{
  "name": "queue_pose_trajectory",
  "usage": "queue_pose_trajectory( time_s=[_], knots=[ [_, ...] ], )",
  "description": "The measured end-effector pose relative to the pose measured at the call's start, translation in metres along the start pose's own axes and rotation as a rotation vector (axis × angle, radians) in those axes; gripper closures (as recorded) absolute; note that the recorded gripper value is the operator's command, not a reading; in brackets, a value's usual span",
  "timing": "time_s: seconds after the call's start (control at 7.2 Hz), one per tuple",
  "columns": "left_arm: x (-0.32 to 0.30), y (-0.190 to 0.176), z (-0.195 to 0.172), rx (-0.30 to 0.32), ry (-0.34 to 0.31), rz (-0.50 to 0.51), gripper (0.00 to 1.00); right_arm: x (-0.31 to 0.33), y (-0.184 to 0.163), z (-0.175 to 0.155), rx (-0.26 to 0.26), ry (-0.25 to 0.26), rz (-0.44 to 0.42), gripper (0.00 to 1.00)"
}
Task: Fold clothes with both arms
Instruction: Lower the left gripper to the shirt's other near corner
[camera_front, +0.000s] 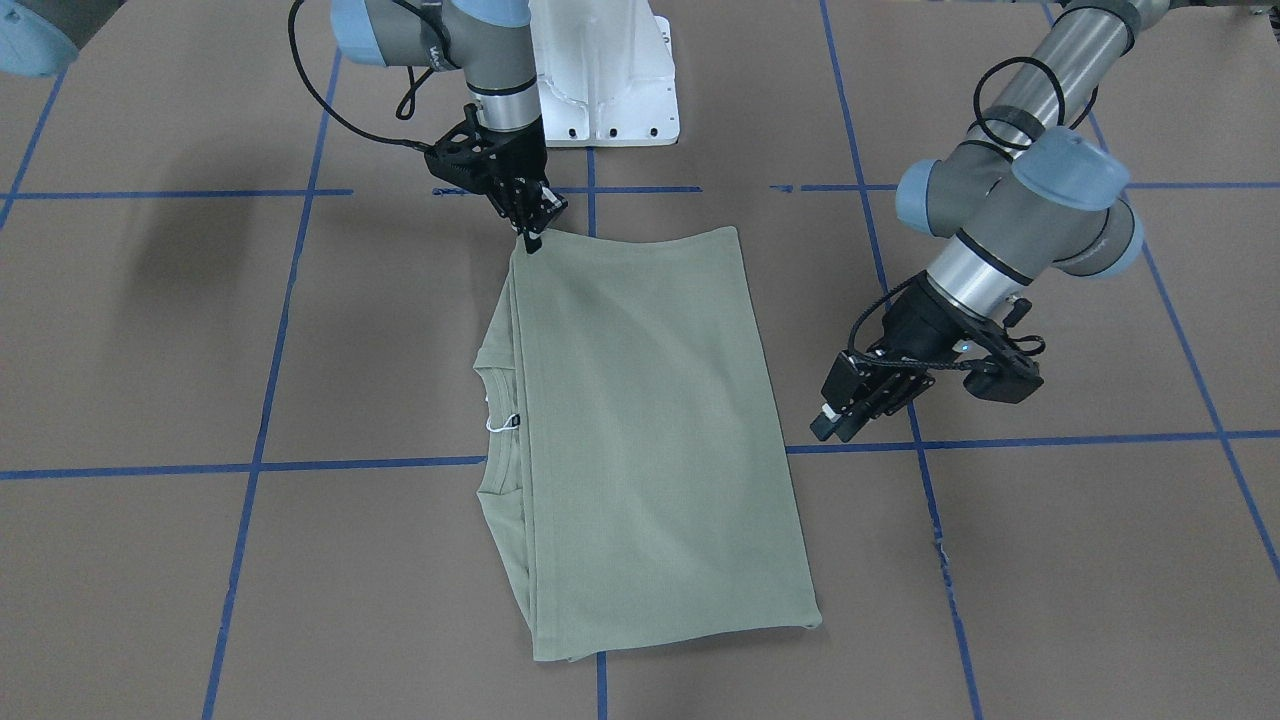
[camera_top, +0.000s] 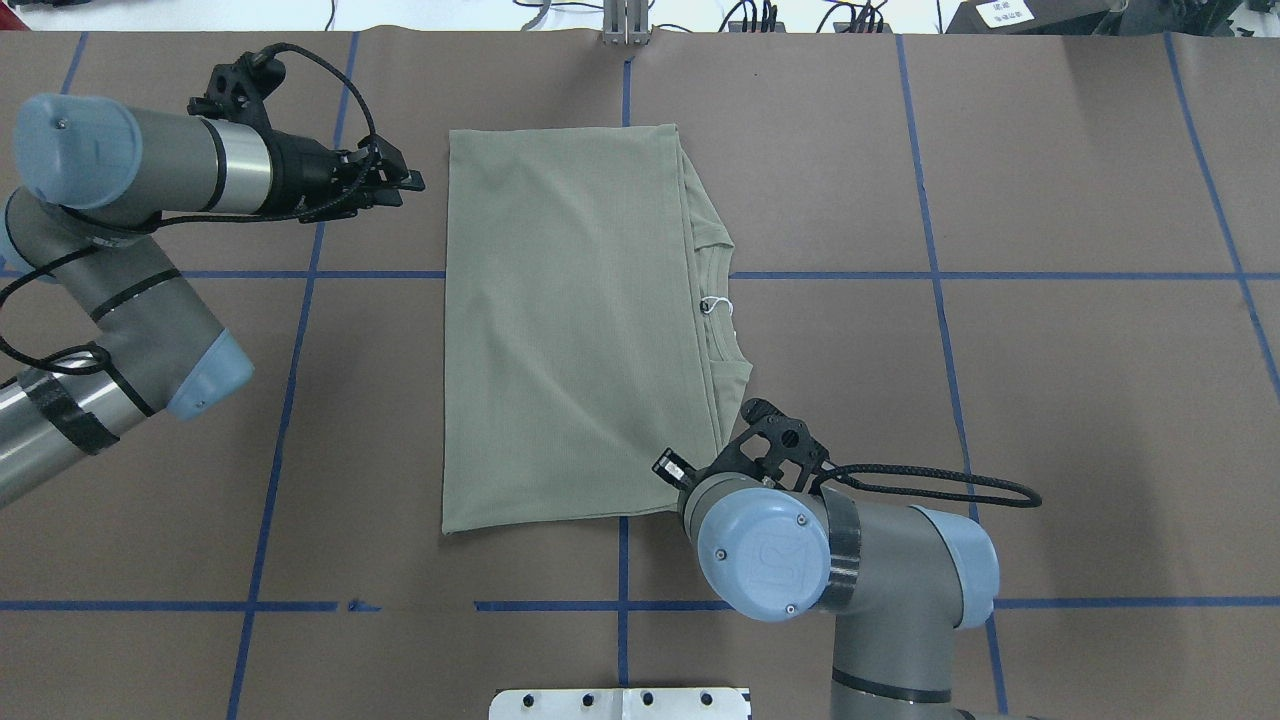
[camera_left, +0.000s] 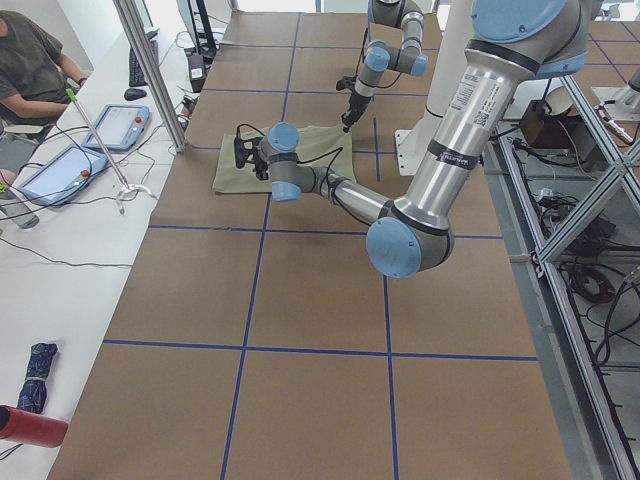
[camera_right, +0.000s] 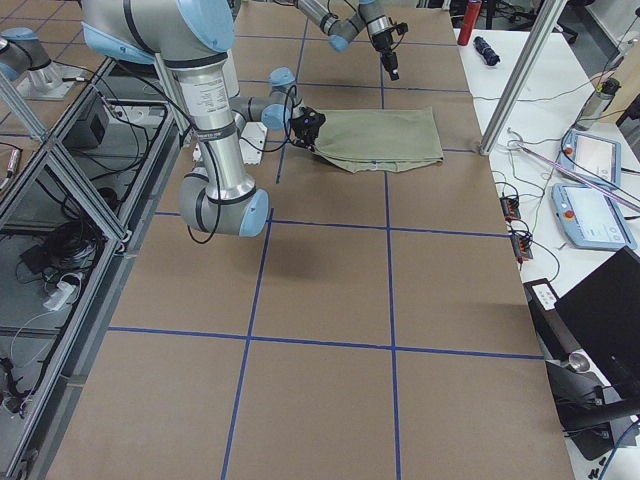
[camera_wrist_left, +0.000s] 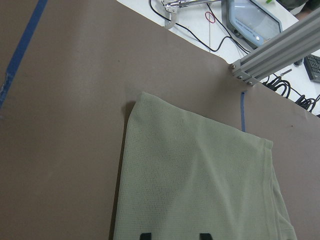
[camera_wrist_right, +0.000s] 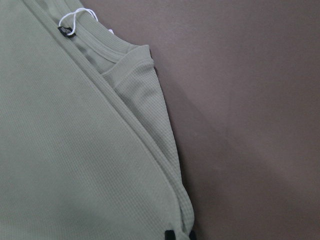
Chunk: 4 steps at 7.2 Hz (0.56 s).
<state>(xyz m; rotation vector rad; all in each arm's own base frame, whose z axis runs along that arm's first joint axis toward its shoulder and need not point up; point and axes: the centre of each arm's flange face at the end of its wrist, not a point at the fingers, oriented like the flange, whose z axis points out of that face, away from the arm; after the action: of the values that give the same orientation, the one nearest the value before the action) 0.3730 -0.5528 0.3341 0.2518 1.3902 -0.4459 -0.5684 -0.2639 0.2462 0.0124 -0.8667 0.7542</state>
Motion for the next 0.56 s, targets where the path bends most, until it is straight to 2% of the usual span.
queue_pose_trajectory(
  time_s=[0.28, 0.56],
  knots=[
    [0.003, 0.060, -0.010, -0.053, 0.033, -0.095, 0.52, 0.023, 0.029, -0.013, -0.016, 0.039, -0.031, 1.00],
    [-0.027, 0.140, -0.041, -0.092, 0.027, -0.146, 0.46, 0.035, 0.038, -0.019, -0.026, 0.049, -0.035, 1.00]
  ],
)
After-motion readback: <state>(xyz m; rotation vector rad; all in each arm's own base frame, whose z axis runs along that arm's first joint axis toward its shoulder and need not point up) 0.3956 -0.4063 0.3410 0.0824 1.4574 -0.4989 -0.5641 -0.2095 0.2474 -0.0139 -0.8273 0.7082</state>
